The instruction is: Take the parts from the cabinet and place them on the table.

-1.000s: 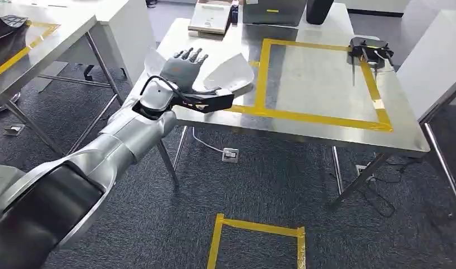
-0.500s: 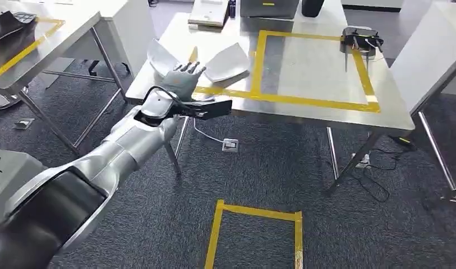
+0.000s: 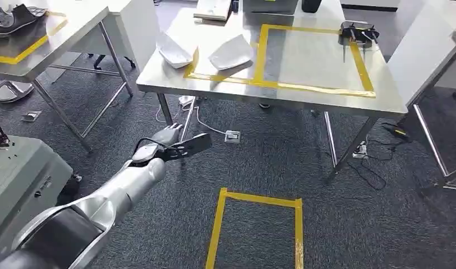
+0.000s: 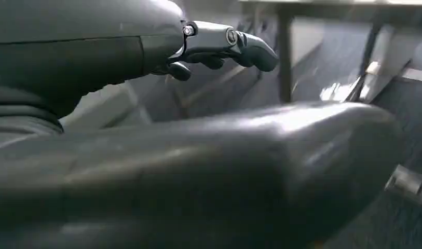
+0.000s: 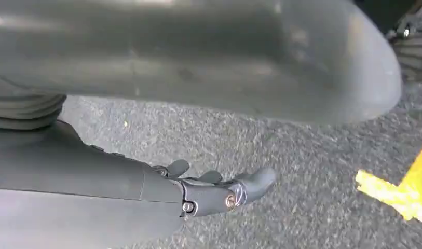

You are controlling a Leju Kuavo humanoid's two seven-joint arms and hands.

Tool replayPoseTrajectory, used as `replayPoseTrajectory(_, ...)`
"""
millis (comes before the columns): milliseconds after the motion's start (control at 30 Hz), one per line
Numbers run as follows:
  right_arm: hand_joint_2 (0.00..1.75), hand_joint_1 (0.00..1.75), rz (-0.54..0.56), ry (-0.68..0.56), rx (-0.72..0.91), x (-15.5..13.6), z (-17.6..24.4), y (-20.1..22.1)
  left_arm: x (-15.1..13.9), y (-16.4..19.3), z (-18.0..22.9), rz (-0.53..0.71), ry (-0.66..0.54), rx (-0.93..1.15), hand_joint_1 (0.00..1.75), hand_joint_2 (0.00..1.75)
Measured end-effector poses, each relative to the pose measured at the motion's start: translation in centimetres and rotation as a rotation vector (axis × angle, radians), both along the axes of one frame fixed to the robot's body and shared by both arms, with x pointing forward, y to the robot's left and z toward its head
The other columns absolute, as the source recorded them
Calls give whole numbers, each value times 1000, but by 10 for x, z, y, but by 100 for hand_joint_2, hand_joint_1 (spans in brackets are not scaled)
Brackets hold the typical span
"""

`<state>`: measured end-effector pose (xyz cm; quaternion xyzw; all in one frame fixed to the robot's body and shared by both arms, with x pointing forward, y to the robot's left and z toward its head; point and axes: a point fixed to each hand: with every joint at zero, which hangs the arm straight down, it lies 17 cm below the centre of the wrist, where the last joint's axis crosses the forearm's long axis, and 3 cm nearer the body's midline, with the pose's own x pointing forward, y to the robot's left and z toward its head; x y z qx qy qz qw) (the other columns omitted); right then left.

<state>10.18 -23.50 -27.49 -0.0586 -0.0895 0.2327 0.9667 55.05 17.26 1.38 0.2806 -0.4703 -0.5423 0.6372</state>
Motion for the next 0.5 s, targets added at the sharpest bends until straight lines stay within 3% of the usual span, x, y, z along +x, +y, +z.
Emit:
replayPoseTrajectory(100,0,0,6,7,-3,-2,0,-1,-67,27,-86,190,227,-122,0,0)
replayPoseTrajectory(167,0,0,7,12,-6,-3,-1,-4,-142,48,-154,347,429,-176,0,0)
replayPoseTrajectory(267,0,0,13,23,-18,-4,-1,-9,-256,71,-224,619,715,-251,0,0)
replayPoseTrajectory(400,0,0,21,33,-26,-3,-1,-13,-379,72,-271,858,933,-391,0,0)
replayPoseTrajectory(500,0,0,19,38,-26,-6,-2,-13,-428,66,-284,966,979,-519,0,0)
